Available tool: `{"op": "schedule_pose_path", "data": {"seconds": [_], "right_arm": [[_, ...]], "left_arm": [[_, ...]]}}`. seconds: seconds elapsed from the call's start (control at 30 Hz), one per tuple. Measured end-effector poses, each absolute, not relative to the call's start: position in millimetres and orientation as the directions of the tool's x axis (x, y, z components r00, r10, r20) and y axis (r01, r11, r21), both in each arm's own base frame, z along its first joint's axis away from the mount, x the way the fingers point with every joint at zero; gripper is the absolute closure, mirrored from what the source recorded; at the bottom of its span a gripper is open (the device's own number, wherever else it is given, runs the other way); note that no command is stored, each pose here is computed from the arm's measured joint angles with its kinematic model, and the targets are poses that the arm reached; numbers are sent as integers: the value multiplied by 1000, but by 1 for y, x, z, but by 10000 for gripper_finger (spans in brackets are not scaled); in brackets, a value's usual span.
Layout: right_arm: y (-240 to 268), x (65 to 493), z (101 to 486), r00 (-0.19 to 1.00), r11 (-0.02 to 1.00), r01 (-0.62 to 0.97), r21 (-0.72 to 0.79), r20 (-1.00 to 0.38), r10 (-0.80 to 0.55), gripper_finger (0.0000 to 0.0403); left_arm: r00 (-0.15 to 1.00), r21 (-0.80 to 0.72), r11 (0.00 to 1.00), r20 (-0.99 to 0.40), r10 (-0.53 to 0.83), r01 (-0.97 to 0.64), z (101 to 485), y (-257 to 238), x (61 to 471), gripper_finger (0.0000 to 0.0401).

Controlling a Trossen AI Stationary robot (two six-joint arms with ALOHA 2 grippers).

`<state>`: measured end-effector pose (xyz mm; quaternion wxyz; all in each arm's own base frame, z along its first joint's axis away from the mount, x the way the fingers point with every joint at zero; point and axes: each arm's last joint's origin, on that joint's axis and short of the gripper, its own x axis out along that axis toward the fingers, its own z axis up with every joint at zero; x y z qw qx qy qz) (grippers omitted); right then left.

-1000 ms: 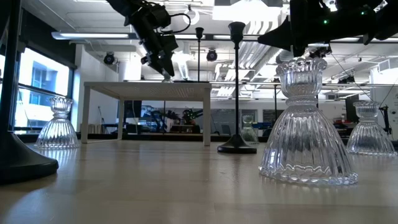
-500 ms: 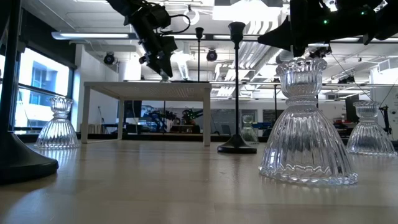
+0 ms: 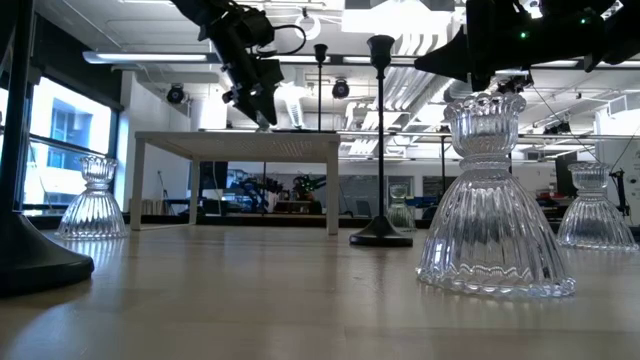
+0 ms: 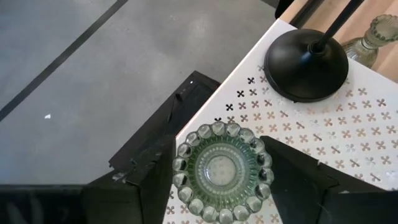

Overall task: Pick & Place candle stick holders
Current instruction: Put the middle green candle holder on the shelf, then put the top left transparent candle holder on the shelf

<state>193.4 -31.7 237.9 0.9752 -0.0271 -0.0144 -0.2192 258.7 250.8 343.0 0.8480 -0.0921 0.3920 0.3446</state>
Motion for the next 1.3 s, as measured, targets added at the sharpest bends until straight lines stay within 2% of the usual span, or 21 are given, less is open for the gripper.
{"op": "schedule_pose_path", "data": {"seconds": [0.23, 0.5, 0.6, 0.73, 0.93, 1.07, 1.13, 1.2, 1.3], "right_arm": [[-32, 193, 238, 904, 903, 428, -47, 40, -426, 401], [-32, 193, 237, 905, 904, 426, -49, 35, -424, 401], [-32, 194, 237, 905, 903, 426, -56, 34, -424, 402], [-32, 194, 237, 905, 903, 425, -58, 31, -424, 401], [-32, 194, 237, 905, 903, 425, -59, 27, -424, 401], [-32, 194, 237, 905, 904, 425, -53, 27, -424, 402], [-32, 194, 237, 905, 904, 425, -52, 27, -424, 402], [-32, 194, 237, 905, 904, 425, -52, 28, -424, 401], [-32, 194, 237, 905, 904, 425, -43, 29, -424, 402]], "left_arm": [[476, 118, 762, -717, 509, -637, 360, 247, 256, 151], [494, 143, 783, -704, 511, -605, 419, 229, 244, 151], [505, 178, 821, -712, 488, -542, 438, 203, 238, 164], [572, 205, 889, -701, 425, -410, 451, 145, 235, 214], [614, 280, 943, -716, 332, -182, 432, 51, 221, 318], [613, 139, 979, -764, 201, -147, 405, 5, 203, 386], [591, 7, 988, -800, 100, -157, 389, -10, 197, 394], [539, -81, 971, -840, 55, -225, 370, -21, 195, 383], [403, -14, 945, -907, 126, -327, 332, -34, 188, 381]]}}
